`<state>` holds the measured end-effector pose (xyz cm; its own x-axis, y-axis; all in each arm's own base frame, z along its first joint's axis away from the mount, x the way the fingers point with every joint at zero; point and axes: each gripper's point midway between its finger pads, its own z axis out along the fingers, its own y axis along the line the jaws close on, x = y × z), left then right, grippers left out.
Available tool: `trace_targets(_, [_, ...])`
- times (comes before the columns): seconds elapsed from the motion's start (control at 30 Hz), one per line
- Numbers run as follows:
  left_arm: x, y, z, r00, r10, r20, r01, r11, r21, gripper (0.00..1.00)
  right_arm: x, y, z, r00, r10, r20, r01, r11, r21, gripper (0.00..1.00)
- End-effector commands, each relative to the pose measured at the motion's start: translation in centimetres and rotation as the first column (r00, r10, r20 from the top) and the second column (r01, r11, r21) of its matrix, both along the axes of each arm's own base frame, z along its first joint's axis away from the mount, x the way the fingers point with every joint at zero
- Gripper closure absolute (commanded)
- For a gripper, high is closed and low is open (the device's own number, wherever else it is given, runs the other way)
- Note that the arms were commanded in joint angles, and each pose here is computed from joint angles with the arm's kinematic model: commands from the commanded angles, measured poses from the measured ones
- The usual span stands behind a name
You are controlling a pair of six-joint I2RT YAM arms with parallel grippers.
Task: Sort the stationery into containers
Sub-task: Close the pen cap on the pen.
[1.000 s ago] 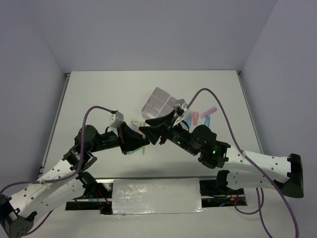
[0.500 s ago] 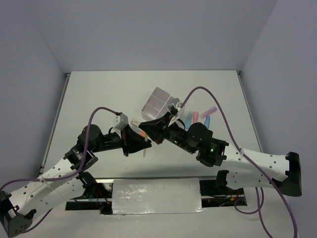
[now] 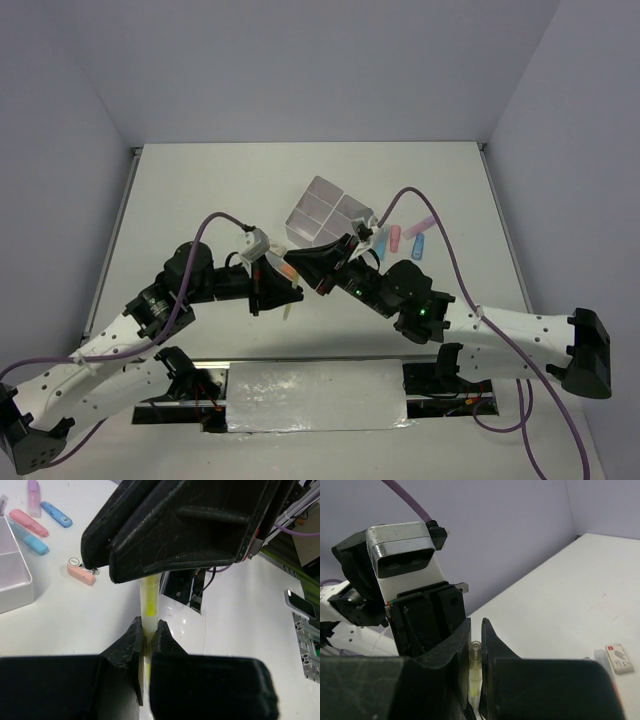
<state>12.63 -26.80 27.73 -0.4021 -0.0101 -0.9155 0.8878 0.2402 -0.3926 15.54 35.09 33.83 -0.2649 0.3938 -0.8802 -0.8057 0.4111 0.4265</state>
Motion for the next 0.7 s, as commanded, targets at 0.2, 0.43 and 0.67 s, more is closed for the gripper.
trace_targets(0.2, [0.8, -0.2, 14.4, 0.932, 0.058, 0.358, 0.029, 0.972, -0.233, 1.00, -2.9, 1.5, -14.7, 0.980, 0.086, -0.180, -0.139, 0.942, -0.306, 1.00])
trace_targets(0.43, [0.9, 0.2, 16.0, 0.917, 0.079, 0.392, 0.022, 0.969, -0.246, 1.00, -3.8, 1.6, -15.2, 0.975, 0.108, -0.195, -0.163, 0.943, -0.291, 1.00])
trace_targets(0.67, [1.1, -0.4, 11.5, 0.944, 0.037, 0.327, 0.022, 0.984, -0.177, 1.00, -3.2, 0.5, -11.9, 0.987, 0.079, -0.138, -0.114, 0.957, -0.266, 0.69])
